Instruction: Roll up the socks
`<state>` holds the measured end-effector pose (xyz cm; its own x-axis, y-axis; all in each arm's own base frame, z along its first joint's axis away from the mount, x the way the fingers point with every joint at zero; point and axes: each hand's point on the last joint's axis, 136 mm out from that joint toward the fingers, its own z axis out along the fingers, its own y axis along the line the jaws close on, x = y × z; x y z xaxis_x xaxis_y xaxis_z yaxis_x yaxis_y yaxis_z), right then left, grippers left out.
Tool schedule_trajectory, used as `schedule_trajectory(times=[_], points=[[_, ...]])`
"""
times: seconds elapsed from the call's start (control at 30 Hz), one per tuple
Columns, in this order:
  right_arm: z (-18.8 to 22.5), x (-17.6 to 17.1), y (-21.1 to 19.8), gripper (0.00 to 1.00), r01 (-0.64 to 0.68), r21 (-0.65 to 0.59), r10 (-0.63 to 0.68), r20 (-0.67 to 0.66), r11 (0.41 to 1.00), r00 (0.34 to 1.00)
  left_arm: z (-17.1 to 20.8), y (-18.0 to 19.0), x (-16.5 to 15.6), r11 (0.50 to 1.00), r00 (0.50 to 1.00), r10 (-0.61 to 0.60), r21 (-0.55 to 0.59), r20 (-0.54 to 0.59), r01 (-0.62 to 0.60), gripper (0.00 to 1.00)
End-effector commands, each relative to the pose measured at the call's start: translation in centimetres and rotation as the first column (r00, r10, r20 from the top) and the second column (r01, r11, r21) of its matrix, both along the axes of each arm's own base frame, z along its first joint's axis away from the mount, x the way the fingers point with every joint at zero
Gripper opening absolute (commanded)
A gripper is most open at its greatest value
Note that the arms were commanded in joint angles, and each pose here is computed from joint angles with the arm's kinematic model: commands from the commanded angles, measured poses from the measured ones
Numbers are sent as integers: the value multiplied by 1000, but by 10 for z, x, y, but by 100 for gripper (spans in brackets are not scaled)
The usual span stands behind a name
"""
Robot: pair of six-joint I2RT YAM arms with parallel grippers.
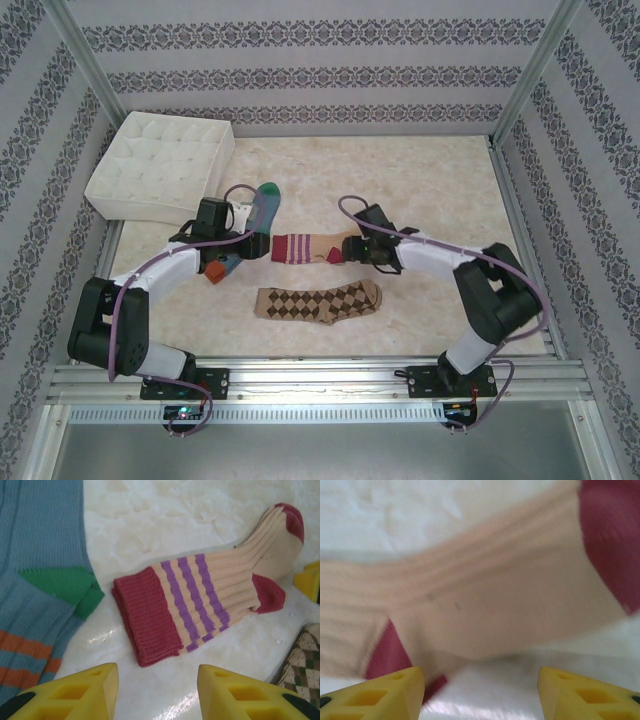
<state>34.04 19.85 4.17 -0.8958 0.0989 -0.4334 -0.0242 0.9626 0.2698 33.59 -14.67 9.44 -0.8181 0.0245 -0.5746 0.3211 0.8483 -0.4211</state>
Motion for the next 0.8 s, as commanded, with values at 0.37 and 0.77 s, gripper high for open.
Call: schedule_trajectory(times=[0.37, 0.77], points=[[-22, 121, 4, 44, -37, -6, 37, -94, 999, 995, -18, 0, -17, 1000, 996, -7, 23, -86, 9, 46], [55, 105, -4, 47, -100, -87, 96, -44, 991, 994, -19, -8, -21, 1000, 993, -9, 9, -114, 10, 42]])
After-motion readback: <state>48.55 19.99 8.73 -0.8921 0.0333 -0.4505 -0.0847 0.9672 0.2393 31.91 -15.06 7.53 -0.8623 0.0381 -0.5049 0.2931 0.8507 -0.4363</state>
